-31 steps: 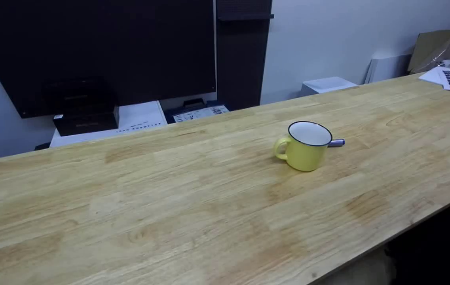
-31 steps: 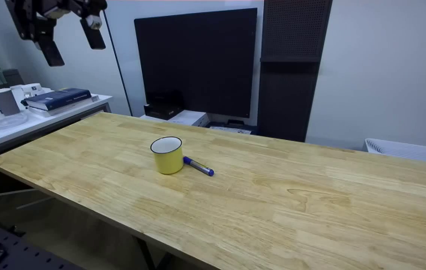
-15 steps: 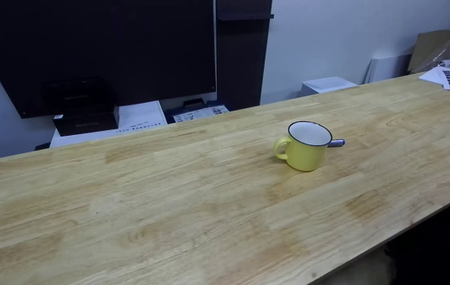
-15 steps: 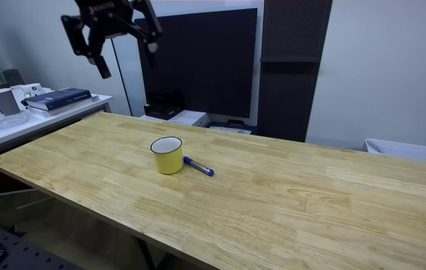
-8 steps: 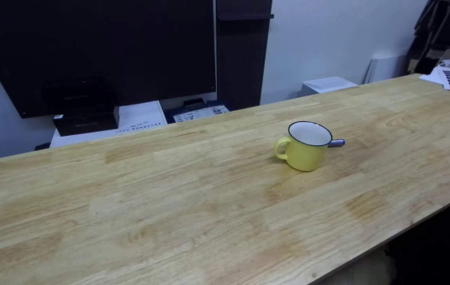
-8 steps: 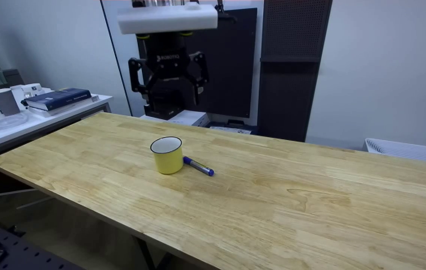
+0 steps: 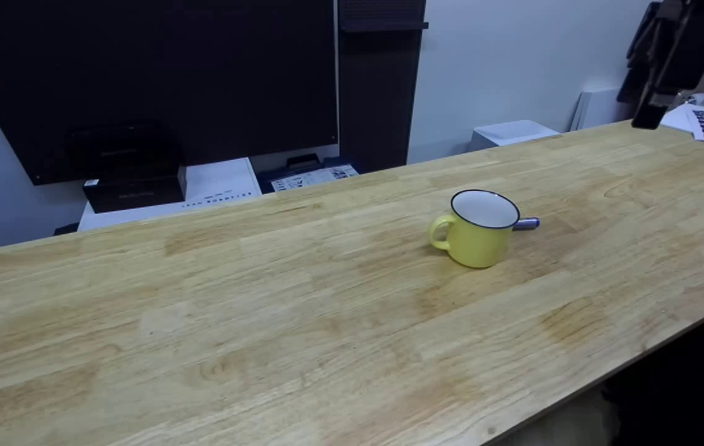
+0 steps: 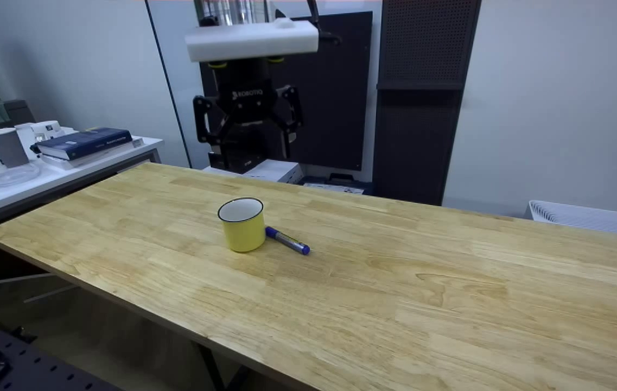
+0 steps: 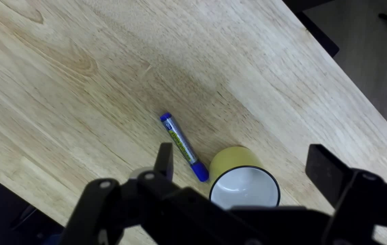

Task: Put the maker in the yellow cup

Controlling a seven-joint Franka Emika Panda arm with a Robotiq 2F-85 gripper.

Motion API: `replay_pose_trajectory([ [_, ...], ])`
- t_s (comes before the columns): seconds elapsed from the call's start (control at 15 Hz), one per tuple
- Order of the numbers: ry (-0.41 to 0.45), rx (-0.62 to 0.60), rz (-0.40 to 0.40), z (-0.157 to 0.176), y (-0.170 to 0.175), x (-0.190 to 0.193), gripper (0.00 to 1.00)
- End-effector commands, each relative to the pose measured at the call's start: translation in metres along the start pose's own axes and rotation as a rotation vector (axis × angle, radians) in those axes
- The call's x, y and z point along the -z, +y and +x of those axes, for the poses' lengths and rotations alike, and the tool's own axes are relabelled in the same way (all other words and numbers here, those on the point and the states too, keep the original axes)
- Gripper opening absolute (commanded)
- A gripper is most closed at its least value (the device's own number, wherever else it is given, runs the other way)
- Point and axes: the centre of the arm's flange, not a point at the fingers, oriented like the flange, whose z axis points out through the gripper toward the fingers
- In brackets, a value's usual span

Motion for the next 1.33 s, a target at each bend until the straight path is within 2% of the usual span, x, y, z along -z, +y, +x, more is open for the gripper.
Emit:
replay_pose_trajectory([
  [0.0, -0.034, 0.065, -0.035, 0.014, 0.025, -0.039, 1.00],
  [0.13, -0.064, 0.077, -0.039, 0.016, 0.037, -0.066, 1.00],
  [0.27, -0.078, 0.111, 0.081, 0.015, 0.059, -0.098, 1.00],
  [0.33, -0.055, 0.080, 0.020, 0.003, 0.022, -0.071, 1.00],
  [0.47, -0.067, 0.090, 0.039, 0.002, 0.027, -0.088, 1.00],
  [0.67, -0.059, 0.096, 0.030, 0.004, 0.025, -0.081, 1.00],
  [0.73, -0.055, 0.054, -0.048, 0.007, 0.028, -0.084, 1.00],
  [0.87, -0.014, 0.047, -0.164, 0.015, 0.041, -0.095, 1.00],
  [1.0, 0.033, 0.041, -0.225, 0.022, 0.053, -0.112, 1.00],
  [1.13, 0.061, 0.023, -0.215, 0.028, 0.054, -0.136, 1.00],
  [1.27, 0.067, 0.020, -0.171, 0.031, 0.051, -0.158, 1.00],
])
